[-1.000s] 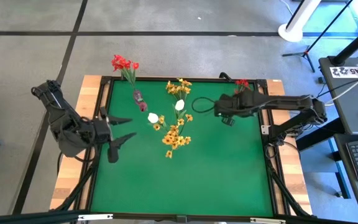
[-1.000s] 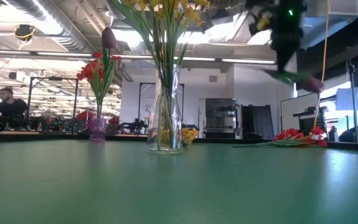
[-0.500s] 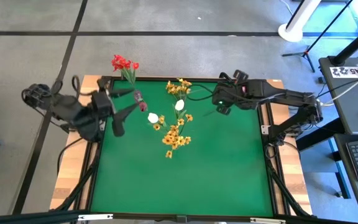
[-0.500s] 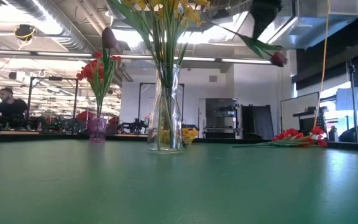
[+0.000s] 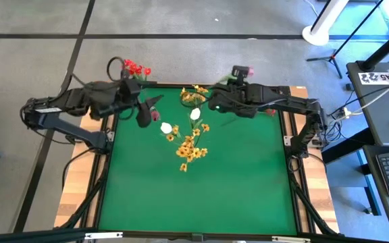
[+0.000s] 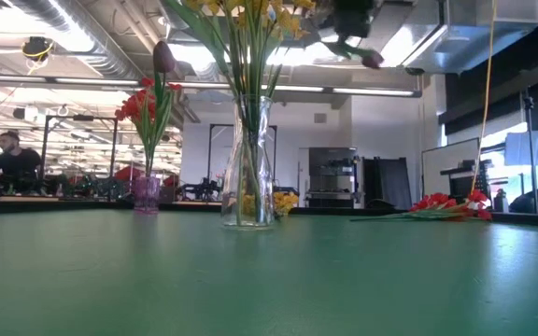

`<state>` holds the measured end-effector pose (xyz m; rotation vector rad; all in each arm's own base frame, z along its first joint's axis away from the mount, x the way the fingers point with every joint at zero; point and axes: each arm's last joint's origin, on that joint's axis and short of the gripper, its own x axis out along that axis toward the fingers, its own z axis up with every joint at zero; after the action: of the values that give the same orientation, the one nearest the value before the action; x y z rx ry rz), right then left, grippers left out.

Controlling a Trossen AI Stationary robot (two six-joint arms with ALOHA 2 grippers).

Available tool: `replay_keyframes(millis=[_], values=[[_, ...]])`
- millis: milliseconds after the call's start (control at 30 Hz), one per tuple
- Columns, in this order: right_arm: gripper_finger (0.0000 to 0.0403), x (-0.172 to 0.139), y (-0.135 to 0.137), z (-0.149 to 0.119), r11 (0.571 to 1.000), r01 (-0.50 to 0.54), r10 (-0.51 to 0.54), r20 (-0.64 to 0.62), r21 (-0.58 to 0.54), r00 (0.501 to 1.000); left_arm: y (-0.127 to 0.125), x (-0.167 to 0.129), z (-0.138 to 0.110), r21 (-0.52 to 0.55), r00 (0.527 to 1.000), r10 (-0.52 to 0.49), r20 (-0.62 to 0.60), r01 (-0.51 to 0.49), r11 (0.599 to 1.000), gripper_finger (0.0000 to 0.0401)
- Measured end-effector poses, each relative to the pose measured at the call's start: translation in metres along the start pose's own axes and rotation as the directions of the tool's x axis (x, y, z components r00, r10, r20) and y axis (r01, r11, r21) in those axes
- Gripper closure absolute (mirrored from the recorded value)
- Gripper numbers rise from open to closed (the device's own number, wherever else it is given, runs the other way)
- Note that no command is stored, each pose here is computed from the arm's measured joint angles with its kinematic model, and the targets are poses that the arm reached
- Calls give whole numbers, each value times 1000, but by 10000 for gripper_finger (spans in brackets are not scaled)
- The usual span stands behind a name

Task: Sort flowers into vase by color
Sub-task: Put the red tulip into the pink vase

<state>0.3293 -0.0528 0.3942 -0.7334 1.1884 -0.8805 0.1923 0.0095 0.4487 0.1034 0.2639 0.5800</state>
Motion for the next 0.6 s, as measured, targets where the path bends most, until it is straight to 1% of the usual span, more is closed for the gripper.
replay_keyframes(millis=[133,233,300,367,433,533,600], values=[[403,-10,-4,18,995,95,-94,91,-8,991,16,11,-2,-64,998,-61,-21,59,996,167],[403,-23,-4,32,991,128,-119,188,-37,975,29,18,-2,-128,995,-95,-21,91,988,167],[403,-33,-4,40,987,146,-125,254,-68,959,38,22,-3,-189,992,-122,-23,116,975,167],[403,-43,-4,47,982,167,-130,317,-90,939,46,25,-4,-252,986,-167,-21,157,955,167],[403,-52,-4,52,978,178,-127,376,-106,918,53,27,-4,-311,974,-228,-15,212,926,167],[403,-61,-7,59,977,194,-136,449,-87,883,59,33,-5,-380,955,-295,-4,271,884,167],[403,-65,-10,62,978,200,-145,486,-65,862,61,41,-6,-406,948,-319,-8,289,867,167]])
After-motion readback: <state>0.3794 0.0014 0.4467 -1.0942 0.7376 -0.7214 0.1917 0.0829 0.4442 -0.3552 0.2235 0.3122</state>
